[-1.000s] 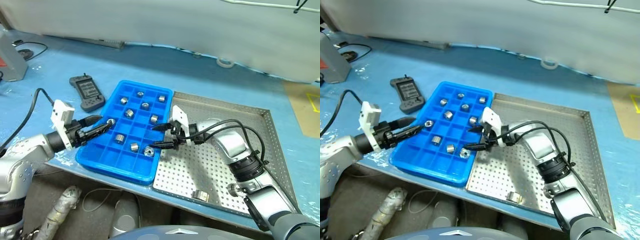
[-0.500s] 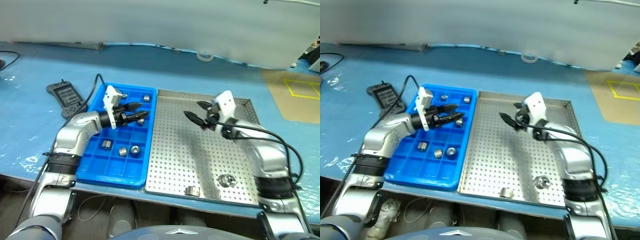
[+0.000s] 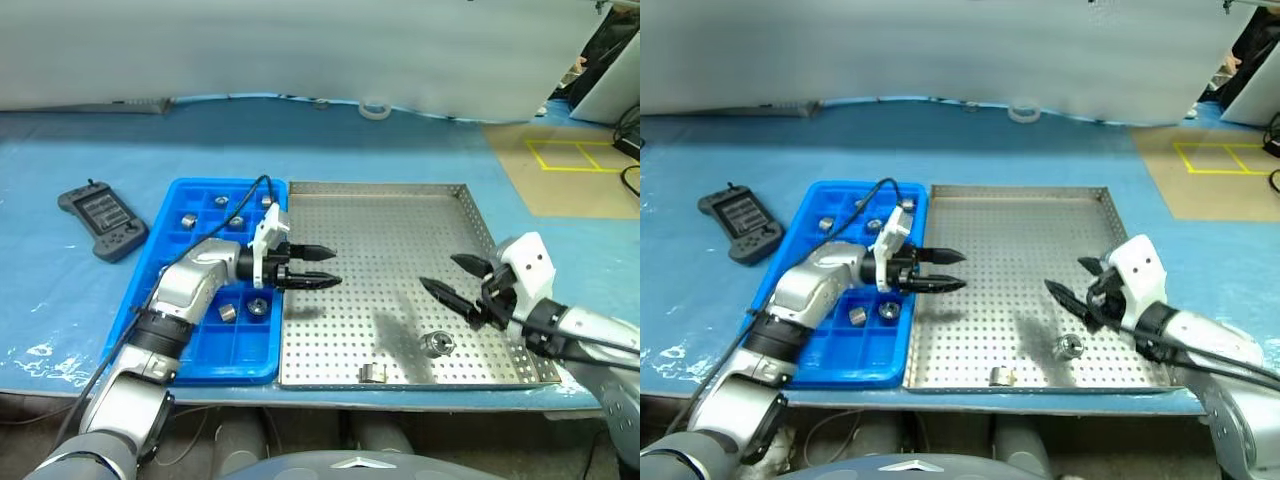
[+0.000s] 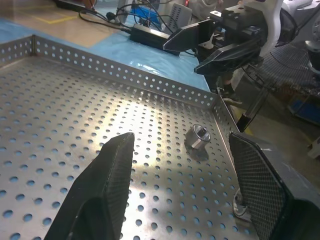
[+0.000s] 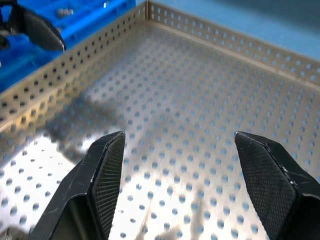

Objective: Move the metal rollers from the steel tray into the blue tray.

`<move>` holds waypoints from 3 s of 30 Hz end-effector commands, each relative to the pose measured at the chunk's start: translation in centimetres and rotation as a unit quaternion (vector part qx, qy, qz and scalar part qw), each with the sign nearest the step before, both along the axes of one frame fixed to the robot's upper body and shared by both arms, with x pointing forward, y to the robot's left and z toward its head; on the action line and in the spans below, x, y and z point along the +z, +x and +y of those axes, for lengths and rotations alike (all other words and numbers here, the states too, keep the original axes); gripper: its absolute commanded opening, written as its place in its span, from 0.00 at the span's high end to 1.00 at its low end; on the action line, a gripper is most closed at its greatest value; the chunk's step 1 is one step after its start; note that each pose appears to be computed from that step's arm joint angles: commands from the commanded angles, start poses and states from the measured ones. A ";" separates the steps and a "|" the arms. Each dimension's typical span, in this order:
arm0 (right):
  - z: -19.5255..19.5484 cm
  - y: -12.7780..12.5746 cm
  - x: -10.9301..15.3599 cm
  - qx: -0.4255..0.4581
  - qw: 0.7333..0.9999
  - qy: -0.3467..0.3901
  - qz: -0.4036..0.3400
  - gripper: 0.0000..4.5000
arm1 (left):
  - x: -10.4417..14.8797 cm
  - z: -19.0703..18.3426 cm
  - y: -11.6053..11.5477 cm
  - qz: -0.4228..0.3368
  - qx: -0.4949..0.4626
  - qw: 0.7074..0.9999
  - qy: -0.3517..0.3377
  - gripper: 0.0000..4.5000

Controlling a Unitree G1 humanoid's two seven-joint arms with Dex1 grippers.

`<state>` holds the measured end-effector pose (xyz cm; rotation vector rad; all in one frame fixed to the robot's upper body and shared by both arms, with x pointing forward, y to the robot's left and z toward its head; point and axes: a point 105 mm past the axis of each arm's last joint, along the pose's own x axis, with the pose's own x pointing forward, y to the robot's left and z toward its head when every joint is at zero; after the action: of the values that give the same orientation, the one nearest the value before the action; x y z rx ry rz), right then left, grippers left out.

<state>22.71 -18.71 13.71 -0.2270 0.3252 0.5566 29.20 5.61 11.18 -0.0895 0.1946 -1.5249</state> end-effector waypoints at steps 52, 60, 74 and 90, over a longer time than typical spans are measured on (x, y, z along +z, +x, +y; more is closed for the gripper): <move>-1.5 -1.2 -8.4 0.035 0.993 -0.052 0.103 0.64 | 1.9 -1.3 1.2 -0.043 0.051 0.998 -0.010 0.30; 1.6 3.1 -4.0 0.093 0.994 -0.048 0.021 0.64 | 3.3 0.4 2.9 -0.061 0.081 0.995 -0.023 0.30; 13.0 8.2 -0.5 0.349 0.936 -0.026 -0.046 0.64 | 7.0 9.5 2.5 -0.080 0.270 0.959 -0.042 0.30; 21.9 8.9 -1.0 0.529 0.846 -0.003 -0.069 0.64 | 6.3 16.8 -5.5 -0.071 0.476 0.877 0.012 0.30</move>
<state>31.34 3.02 11.85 -0.4146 0.0782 1.6225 24.12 22.81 16.20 -0.0665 0.0836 -0.5306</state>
